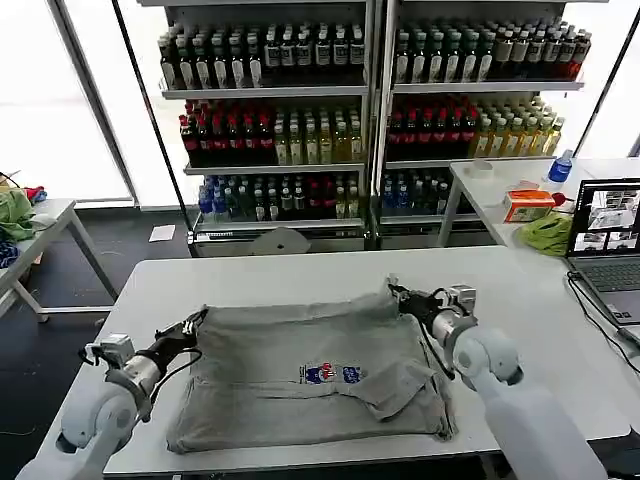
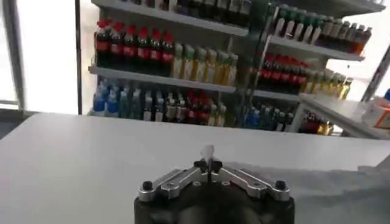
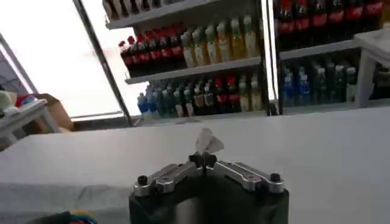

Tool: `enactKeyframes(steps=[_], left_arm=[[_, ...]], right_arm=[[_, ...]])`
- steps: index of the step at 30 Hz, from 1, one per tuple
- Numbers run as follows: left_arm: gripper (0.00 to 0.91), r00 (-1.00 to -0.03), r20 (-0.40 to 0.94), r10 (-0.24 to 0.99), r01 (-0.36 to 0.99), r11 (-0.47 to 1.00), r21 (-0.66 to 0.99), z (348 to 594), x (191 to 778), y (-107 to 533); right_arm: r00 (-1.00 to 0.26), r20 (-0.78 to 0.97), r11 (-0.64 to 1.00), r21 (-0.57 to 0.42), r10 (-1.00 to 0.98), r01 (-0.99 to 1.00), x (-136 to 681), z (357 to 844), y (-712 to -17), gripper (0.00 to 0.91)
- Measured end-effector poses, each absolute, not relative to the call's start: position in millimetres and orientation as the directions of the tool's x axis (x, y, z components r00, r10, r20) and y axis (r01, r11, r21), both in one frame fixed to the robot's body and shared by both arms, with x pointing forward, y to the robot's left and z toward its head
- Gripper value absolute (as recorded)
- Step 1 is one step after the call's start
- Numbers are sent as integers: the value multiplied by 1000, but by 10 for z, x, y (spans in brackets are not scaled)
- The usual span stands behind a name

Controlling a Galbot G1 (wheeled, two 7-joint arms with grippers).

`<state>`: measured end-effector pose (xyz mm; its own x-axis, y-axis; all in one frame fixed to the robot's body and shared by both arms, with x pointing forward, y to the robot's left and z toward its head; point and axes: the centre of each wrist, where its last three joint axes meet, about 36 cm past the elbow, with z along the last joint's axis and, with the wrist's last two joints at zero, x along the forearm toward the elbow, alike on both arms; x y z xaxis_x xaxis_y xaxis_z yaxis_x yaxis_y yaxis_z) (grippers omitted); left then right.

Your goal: Fold and organize the clothes.

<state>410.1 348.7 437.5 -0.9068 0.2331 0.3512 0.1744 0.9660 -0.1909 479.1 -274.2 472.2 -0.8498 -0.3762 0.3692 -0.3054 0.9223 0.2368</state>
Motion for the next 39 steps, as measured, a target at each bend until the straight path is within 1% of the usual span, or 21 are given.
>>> enactKeyframes(steps=[9,10,14,21,22,23,24,25,26,32,39], left_arm=[[10,-895,391,216,165,973,-160,4493,3646,3440],[0,-893,397,211,161,975,-155,4511,3595,3436],[10,-889,409,204,158,977,-145,4573,3403,3410],[10,-867,458,197,150,979,-137,4483,3084,3348],[20,-863,465,197,149,979,-139,4466,3045,3334],[111,-859,471,199,150,979,-139,4452,3007,3322],[333,-855,478,201,152,978,-140,4437,2964,3312],[867,-851,486,199,150,979,-138,4420,2930,3310],[907,-847,493,198,150,979,-136,4404,2895,3309],[907,-829,526,188,148,982,-118,4359,2714,3293],[907,-828,535,167,146,986,-82,4409,2601,3309]], right_arm=[[-858,353,922,241,-374,-303,4192,4839,-2858,0],[-859,350,922,238,-374,-304,4127,4856,-2872,0],[-856,359,925,228,-371,-305,3864,4871,-2911,0],[-844,405,934,204,-353,-292,3419,4835,-2911,0],[-840,413,935,202,-351,-292,3369,4827,-2906,0],[-837,421,936,199,-349,-291,3321,4818,-2899,0],[-833,431,938,194,-345,-288,3269,4806,-2891,171],[-829,443,940,189,-341,-285,3225,4789,-2884,907],[-826,453,942,184,-335,-281,3185,4771,-2877,907],[-832,475,958,143,-287,-249,3049,4753,-2879,907],[-859,452,970,84,-240,-227,3027,4774,-2931,907]])
